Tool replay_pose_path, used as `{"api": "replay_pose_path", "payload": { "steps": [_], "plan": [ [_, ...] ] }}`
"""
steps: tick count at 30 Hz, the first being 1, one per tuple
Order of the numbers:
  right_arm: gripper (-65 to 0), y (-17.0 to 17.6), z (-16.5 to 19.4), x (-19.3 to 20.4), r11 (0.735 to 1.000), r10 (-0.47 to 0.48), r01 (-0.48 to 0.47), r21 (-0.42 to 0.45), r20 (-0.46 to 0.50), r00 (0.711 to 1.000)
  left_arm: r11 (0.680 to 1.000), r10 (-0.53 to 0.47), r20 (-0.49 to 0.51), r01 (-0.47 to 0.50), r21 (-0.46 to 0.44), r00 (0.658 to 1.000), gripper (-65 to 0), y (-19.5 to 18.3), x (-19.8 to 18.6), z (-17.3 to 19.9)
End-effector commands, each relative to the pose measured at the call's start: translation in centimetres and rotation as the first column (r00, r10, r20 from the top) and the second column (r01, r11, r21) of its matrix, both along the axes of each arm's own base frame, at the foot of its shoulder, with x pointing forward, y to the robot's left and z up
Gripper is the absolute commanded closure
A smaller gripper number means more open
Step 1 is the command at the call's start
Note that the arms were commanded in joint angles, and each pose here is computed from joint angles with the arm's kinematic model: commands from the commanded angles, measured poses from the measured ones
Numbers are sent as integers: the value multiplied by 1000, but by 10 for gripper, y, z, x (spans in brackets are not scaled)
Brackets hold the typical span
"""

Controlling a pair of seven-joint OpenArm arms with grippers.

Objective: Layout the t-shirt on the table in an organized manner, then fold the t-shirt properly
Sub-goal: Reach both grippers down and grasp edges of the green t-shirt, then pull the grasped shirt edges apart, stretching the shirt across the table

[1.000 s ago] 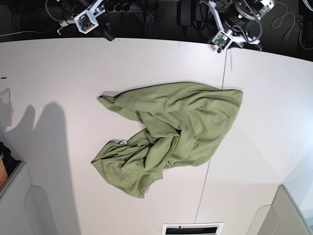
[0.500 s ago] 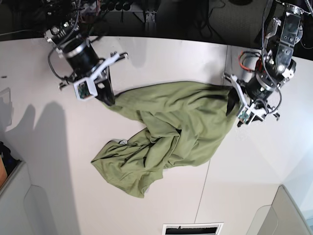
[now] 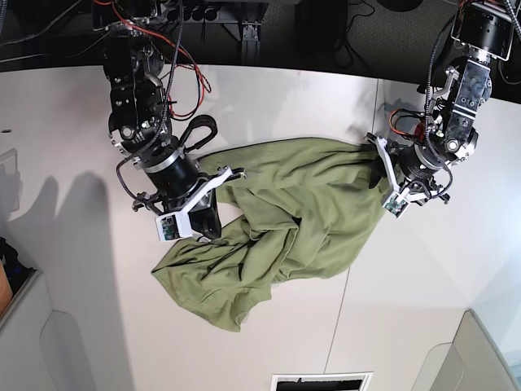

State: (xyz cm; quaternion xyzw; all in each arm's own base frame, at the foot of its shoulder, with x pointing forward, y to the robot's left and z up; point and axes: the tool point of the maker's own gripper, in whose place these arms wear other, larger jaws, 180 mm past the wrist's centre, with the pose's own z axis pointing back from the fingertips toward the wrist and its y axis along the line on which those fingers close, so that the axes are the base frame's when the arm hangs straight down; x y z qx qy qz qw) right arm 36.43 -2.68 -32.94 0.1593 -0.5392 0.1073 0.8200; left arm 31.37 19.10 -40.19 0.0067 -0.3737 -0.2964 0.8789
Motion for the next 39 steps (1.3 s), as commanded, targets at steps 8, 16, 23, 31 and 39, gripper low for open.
{"api": "replay_pose_path", "payload": {
  "steps": [8, 16, 23, 31, 39],
  "plan": [
    [0, 31, -5, 50, 990, 122, -120, 72, -23, 992, 987, -156, -53, 154, -34, 986, -266, -19, -11, 3],
    [0, 54, -1, 78, 987, 147, -144, 73, -39, 988, 972, -211, -80, 200, -125, 974, -100, -40, -20, 13],
    [0, 46, -61, 75, 987, 145, -154, -33, -197, 970, 939, -303, -154, 268, -214, 940, 0, -57, -40, 14],
    [0, -17, -79, 81, 988, 28, -59, -141, -213, 977, 849, -426, -219, 304, -432, 878, 0, -84, -87, 55],
    [0, -50, -75, 88, 992, -58, 35, -119, -201, 978, 795, -557, -252, 419, -439, 792, 0, -103, -147, 75]
  ]
}}
